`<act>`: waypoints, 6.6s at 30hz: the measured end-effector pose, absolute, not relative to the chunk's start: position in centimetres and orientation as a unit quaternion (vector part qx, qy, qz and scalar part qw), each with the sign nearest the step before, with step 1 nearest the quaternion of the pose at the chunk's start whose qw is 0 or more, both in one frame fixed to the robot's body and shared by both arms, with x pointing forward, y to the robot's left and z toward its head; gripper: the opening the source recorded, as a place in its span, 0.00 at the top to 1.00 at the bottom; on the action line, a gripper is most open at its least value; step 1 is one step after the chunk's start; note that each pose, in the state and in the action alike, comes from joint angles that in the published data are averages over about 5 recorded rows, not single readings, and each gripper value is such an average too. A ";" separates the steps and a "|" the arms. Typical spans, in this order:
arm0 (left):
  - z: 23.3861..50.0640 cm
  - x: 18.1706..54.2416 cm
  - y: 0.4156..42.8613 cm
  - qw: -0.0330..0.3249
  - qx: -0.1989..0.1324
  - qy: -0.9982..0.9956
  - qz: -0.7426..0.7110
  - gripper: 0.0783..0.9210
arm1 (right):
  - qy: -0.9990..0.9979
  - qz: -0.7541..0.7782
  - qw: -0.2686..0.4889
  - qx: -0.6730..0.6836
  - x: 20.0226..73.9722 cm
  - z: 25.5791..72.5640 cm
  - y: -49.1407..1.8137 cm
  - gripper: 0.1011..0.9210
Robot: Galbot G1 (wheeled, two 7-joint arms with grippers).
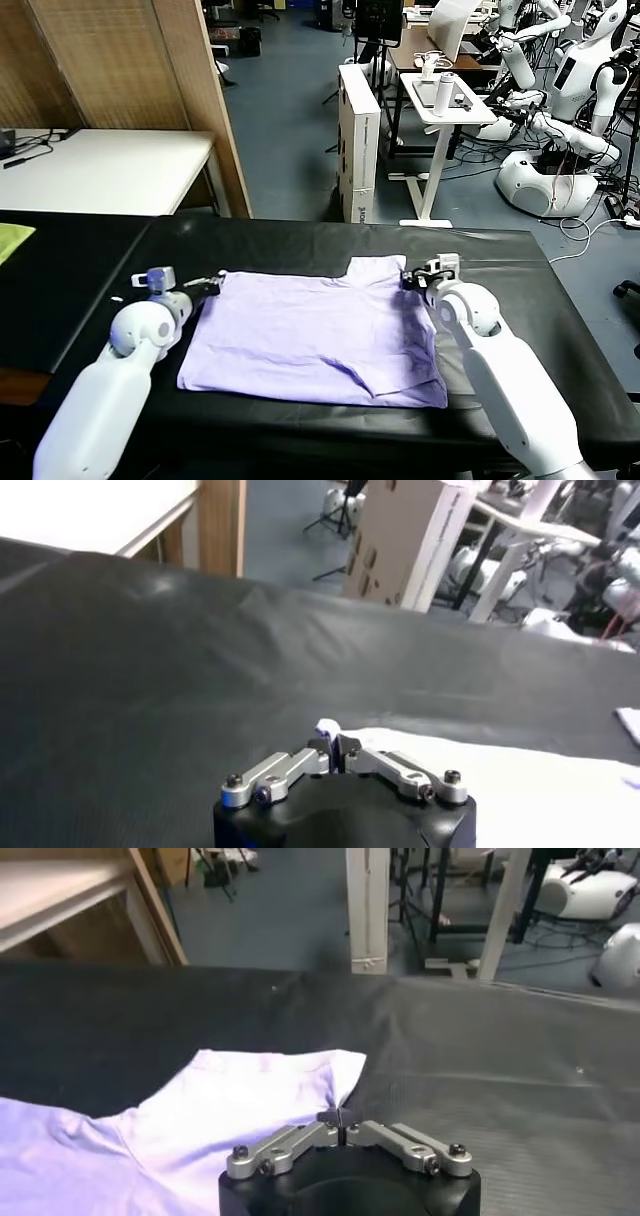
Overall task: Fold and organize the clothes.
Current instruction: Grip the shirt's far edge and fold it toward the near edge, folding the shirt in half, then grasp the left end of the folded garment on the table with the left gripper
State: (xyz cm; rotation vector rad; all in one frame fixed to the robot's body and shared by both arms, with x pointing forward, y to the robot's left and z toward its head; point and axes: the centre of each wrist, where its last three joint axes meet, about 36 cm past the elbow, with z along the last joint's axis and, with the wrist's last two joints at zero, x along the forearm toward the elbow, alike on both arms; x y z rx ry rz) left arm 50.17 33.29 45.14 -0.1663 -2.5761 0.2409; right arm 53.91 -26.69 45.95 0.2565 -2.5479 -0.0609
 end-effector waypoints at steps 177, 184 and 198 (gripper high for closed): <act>42.9 41.8 32.5 0.260 -0.020 -0.957 0.131 0.91 | -0.964 -0.039 0.261 0.045 42.7 41.8 -27.8 0.93; 43.4 42.2 32.6 0.255 -0.024 -0.958 0.130 0.79 | -0.965 -0.038 0.252 0.061 42.4 42.5 -28.3 0.63; 44.7 38.4 34.3 0.290 -0.039 -0.943 0.161 0.02 | -0.970 -0.017 0.226 0.085 38.5 47.5 -30.1 0.02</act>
